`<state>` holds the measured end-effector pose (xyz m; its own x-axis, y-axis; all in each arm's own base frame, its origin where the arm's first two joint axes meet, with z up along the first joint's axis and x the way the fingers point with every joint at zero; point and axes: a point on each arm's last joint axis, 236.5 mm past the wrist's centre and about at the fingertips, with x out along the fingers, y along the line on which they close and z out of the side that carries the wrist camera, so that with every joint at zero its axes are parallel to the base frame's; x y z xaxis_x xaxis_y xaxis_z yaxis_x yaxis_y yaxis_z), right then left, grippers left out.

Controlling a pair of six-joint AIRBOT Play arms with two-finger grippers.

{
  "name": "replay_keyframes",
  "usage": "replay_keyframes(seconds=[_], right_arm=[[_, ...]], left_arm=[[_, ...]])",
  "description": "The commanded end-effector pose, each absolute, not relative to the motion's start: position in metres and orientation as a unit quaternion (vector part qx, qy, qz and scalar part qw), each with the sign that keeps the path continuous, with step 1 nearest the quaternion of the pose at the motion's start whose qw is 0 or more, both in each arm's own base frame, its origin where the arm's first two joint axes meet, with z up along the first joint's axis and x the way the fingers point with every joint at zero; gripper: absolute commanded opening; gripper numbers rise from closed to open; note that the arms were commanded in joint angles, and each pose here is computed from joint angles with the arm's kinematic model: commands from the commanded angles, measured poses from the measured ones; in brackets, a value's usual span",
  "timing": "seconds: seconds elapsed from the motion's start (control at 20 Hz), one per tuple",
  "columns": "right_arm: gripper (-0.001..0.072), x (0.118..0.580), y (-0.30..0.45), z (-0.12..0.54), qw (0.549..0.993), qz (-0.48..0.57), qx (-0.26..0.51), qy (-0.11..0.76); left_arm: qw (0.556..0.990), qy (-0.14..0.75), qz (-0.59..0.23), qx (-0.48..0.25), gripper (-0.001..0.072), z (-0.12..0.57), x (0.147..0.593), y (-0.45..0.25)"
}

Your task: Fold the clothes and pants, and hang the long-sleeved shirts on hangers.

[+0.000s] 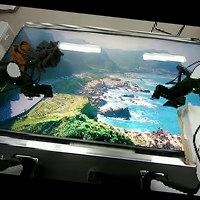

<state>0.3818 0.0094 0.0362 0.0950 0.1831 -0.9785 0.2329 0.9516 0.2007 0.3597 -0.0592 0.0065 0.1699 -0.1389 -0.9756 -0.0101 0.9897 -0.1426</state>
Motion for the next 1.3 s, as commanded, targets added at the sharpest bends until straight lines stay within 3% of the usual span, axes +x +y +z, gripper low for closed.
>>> replay_keyframes(seconds=[0.0,0.7,1.0,1.25], right_arm=[[0.0671,0.382,0.01,0.036,0.723,-0.017,0.155,0.673],[0.067,0.382,0.01,0.036,0.723,-0.017,0.155,0.673],[0.0705,0.424,0.007,0.043,0.779,-0.018,0.169,0.603],[0.0705,0.416,-0.012,0.039,0.777,-0.04,0.128,0.615]], left_arm=[[0.763,0.643,-0.042,-0.058,0.0704,0.006,0.36,-0.059],[0.763,0.643,-0.042,-0.058,0.0705,0.006,0.36,-0.059],[0.763,0.643,-0.042,-0.058,0.0704,0.006,0.36,-0.059],[0.763,0.643,-0.042,-0.058,0.0705,0.006,0.36,-0.059]])
